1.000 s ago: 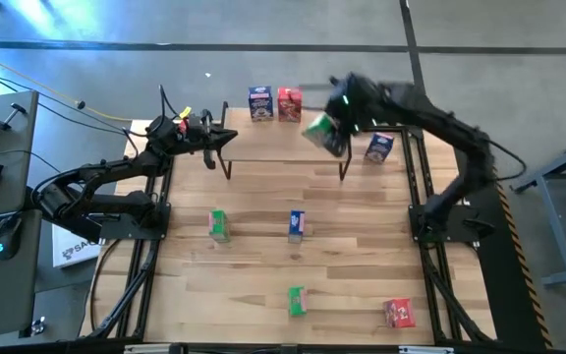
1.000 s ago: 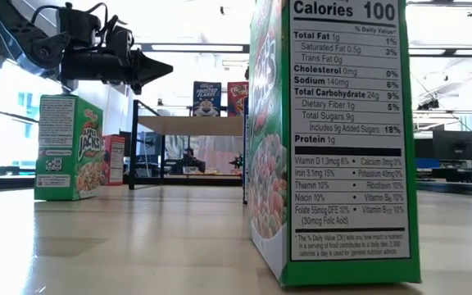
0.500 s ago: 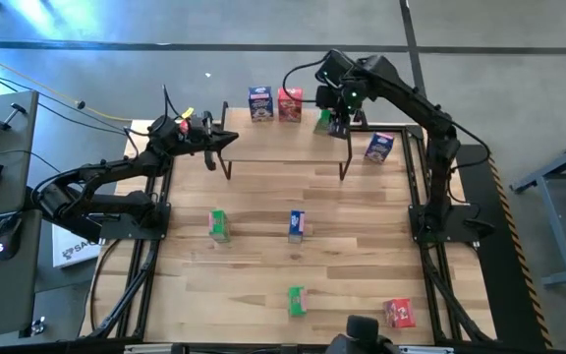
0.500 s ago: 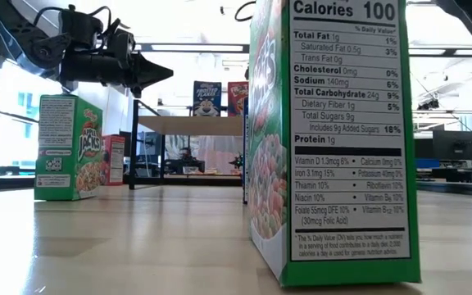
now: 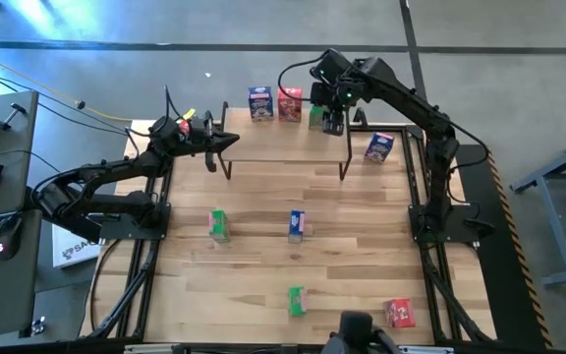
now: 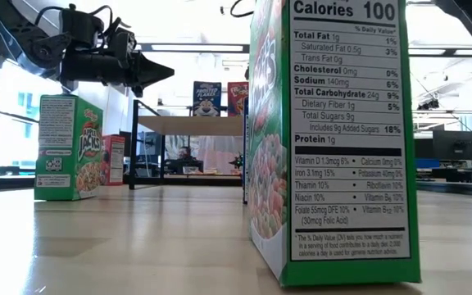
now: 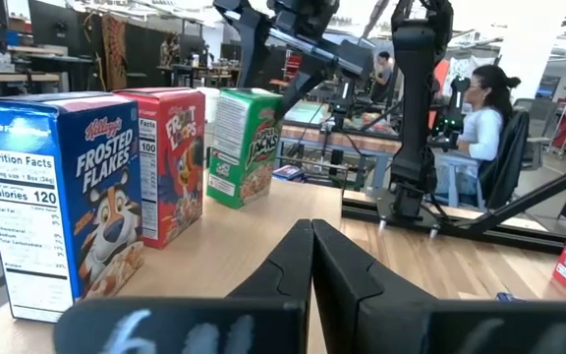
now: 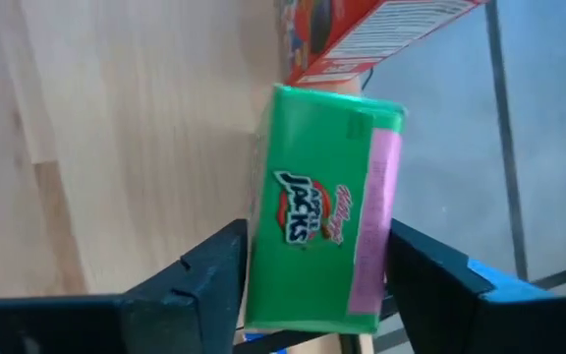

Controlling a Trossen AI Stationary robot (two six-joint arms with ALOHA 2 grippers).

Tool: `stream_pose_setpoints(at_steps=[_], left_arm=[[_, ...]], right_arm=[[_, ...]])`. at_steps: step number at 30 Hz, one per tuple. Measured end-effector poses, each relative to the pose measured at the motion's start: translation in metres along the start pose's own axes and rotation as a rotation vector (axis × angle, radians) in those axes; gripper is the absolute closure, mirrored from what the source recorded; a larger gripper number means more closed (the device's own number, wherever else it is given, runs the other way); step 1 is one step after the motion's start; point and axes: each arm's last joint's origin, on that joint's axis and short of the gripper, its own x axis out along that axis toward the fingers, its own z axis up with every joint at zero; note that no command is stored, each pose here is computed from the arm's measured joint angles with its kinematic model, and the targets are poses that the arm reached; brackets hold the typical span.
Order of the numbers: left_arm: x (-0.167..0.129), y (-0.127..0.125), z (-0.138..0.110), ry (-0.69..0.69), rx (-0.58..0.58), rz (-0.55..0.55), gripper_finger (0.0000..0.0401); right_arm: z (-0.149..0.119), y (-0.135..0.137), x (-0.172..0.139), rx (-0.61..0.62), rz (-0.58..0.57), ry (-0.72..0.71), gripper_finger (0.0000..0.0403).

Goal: Stack cereal on shelf
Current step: Put the top right green cereal box on the shelf

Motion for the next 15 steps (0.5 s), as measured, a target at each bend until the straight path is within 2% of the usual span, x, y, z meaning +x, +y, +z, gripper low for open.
stream_pose_setpoints(at_steps=[3, 8, 12, 15], left_arm=[[0.000, 0.000, 0.000, 0.000, 0.000, 0.000, 0.0401], [0.000, 0.000, 0.000, 0.000, 0.000, 0.000, 0.0401], [0.000, 0.000, 0.000, 0.000, 0.000, 0.000, 0.0401], [0.000, 0.000, 0.000, 0.000, 0.000, 0.000, 0.0401]], right_arm=[[0.002, -0.001, 0.000, 0.002, -0.026, -0.009, 0.0176], [0.002, -0.006, -0.005, 0.008, -0.139, 0.015, 0.0171], [0.008, -0.007, -0.027, 0.018, -0.189, -0.051, 0.0171], [0.011, 0.001, -0.049, 0.028, -0.210, -0.119, 0.0171]])
